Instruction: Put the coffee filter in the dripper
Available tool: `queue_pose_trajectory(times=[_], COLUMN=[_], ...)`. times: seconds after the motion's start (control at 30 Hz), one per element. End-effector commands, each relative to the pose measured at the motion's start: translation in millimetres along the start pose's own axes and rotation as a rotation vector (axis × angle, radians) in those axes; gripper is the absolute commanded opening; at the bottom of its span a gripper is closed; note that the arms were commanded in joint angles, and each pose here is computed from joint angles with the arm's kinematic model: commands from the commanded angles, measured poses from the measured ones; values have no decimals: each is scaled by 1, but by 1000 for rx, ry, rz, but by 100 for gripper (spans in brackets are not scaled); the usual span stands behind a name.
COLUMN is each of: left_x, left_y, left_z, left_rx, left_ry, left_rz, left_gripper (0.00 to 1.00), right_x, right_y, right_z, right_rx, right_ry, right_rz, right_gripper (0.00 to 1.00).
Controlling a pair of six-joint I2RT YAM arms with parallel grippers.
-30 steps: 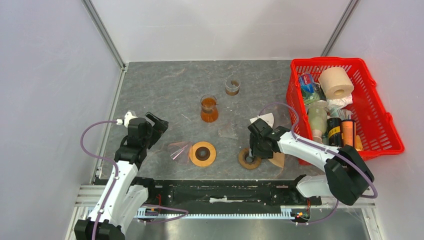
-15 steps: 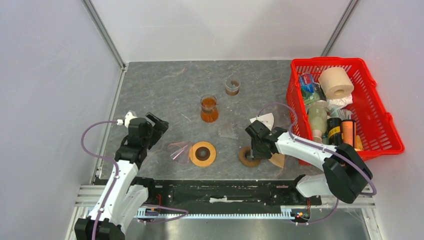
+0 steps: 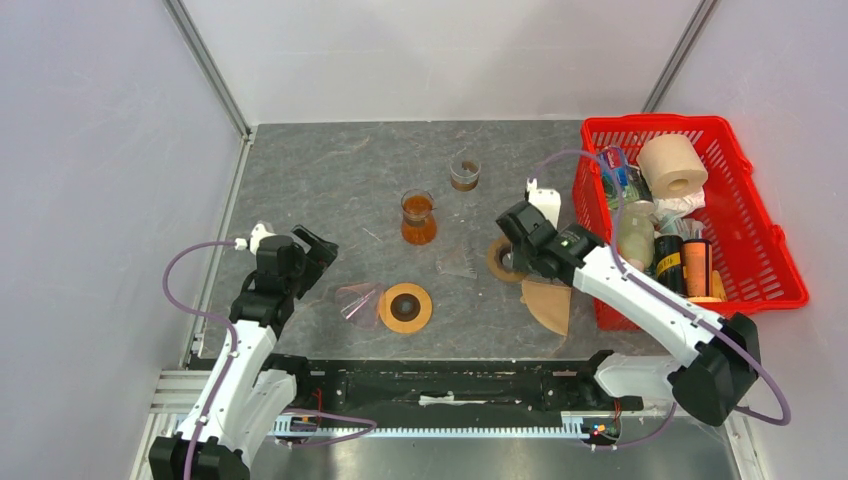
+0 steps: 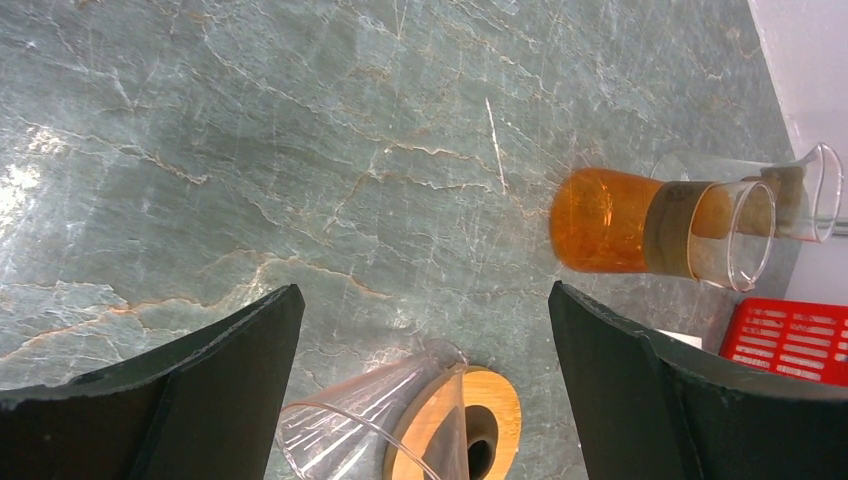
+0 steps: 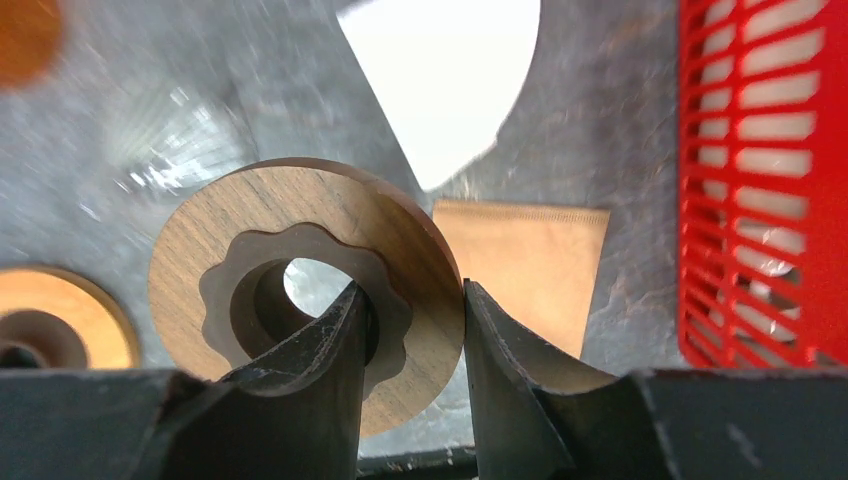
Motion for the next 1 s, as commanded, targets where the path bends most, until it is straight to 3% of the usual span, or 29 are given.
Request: queue_pose_trajectory(times=[0.0, 0.17, 0.4, 0.83, 0.97], left_x=[-11, -24, -41, -44, -38], left_y=[5, 12, 22, 6, 0], left_z=[-16, -28, -49, -73, -75], left_rx=[91, 130, 197, 249, 238], left_ry=[-12, 2, -7, -43, -59], left_rz=[-27, -54, -67, 37, 70], left_gripper=[100, 100, 100, 100, 100], right_x=[-61, -106, -131, -143, -144], right_y=[29, 42, 22, -38, -52], right_z=[16, 72, 142, 191, 198], right_rx=[-21, -232, -453, -461, -447], right_ry=[-67, -18, 132, 269, 269], right_rz=[-247, -251, -50, 140, 130], right_gripper=[28, 28, 29, 31, 31])
Point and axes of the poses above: each gripper's point midway between its finger pads, its own y axis back along the fingers, its own z axis along the line the jaws close on, x = y × z, the point moved 8 cm from there along y, back along the fingers, and after that the axes turned 7 degrees about -y, right-handed, at the moved point
